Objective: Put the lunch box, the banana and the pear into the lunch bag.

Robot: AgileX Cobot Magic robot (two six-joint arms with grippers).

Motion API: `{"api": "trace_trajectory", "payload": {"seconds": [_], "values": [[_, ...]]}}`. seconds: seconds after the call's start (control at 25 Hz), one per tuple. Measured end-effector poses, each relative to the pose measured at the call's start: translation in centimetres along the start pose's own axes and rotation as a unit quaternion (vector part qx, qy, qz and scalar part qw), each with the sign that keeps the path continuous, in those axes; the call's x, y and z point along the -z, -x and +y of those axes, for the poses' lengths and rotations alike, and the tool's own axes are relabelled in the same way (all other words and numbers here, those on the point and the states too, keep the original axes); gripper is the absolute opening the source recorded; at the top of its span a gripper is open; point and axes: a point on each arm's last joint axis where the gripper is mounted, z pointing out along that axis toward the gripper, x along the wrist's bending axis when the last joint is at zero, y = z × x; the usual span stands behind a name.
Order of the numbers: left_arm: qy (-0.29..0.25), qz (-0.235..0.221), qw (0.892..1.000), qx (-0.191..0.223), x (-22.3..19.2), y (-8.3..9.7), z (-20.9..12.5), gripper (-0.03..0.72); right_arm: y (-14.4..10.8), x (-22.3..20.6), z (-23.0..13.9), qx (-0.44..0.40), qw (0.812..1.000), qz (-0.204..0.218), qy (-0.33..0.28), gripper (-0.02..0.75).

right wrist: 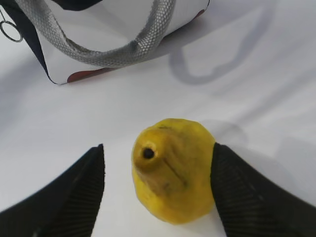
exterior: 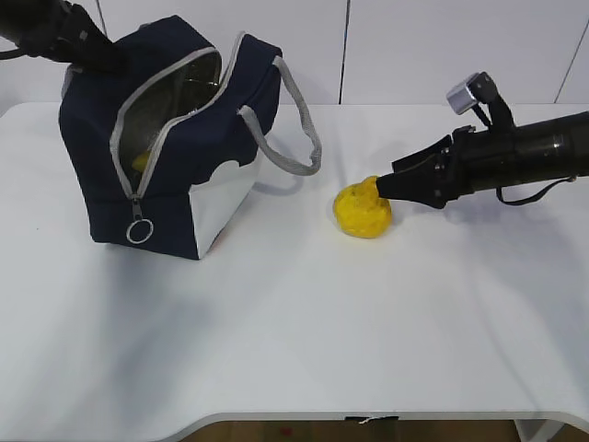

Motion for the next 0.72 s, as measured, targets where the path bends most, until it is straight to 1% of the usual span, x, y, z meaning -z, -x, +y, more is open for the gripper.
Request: {"api": "trace_trajectory", "payload": {"seconds": [0.36, 0.72], "values": [[-0.001, 0.0, 1.0, -0.001, 0.0, -0.01, -0.01, -0.005, 0.35, -0.75, -0.78, -0.034, 0.999, 0.01, 0.024, 0.529], [-0.002, 0.002, 1.0, -0.003, 0.0, -0.03, -0.04, -0.005, 0.41, -0.82, -0.74, -0.041, 0.999, 0.01, 0.034, 0.529]]}}
